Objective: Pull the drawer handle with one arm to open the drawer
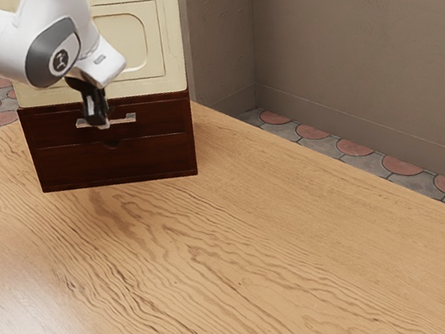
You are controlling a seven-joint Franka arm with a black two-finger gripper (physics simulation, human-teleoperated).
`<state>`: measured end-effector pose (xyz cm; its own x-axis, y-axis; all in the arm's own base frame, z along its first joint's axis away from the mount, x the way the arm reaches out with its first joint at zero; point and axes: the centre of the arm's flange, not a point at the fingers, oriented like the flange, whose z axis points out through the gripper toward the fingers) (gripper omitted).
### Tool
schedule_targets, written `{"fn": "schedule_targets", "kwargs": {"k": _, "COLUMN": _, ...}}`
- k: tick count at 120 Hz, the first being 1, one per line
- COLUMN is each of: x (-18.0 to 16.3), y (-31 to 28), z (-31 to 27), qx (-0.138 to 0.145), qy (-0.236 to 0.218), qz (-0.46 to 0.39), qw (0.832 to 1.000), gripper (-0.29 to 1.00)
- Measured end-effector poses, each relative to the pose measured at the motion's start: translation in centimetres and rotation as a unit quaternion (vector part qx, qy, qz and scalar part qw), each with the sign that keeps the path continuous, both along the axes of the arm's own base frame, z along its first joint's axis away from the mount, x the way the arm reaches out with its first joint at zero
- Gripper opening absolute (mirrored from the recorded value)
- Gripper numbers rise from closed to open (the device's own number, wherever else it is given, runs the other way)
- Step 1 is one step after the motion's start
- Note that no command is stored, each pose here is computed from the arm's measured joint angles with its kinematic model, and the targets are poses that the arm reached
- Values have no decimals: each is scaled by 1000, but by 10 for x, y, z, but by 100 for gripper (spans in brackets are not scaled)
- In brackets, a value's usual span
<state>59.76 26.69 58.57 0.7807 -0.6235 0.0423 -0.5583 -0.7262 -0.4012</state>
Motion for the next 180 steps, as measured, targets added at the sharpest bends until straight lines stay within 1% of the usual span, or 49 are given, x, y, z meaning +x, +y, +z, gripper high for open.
{"fn": "schedule_targets", "kwargs": {"k": 14, "x": 2, "y": 1, "z": -6, "qx": 1, "qy": 3, "qz": 8, "qw": 1000, "gripper": 20}}
{"fn": "schedule_targets", "kwargs": {"k": 56, "x": 5, "y": 6, "z": -17, "qx": 27, "qy": 0, "qz": 16, "qw": 1000, "gripper": 19}}
{"fn": "schedule_targets", "kwargs": {"k": 76, "x": 6, "y": 9, "z": -19, "qx": 33, "qy": -1, "qz": 20, "qw": 999, "gripper": 17}}
{"fn": "schedule_targets", "kwargs": {"k": 98, "x": 10, "y": 8, "z": -25, "qx": 36, "qy": -5, "qz": 18, "qw": 999, "gripper": 16}}
{"fn": "schedule_targets", "kwargs": {"k": 120, "x": 11, "y": 7, "z": -29, "qx": 35, "qy": -5, "qz": 19, "qw": 999, "gripper": 10}}
{"fn": "schedule_targets", "kwargs": {"k": 152, "x": 10, "y": 7, "z": -32, "qx": 34, "qy": -5, "qz": 21, "qw": 999, "gripper": 6}}
{"fn": "schedule_targets", "kwargs": {"k": 180, "x": 1, "y": 0, "z": -33, "qx": 28, "qy": -1, "qz": 20, "qw": 999, "gripper": 4}}
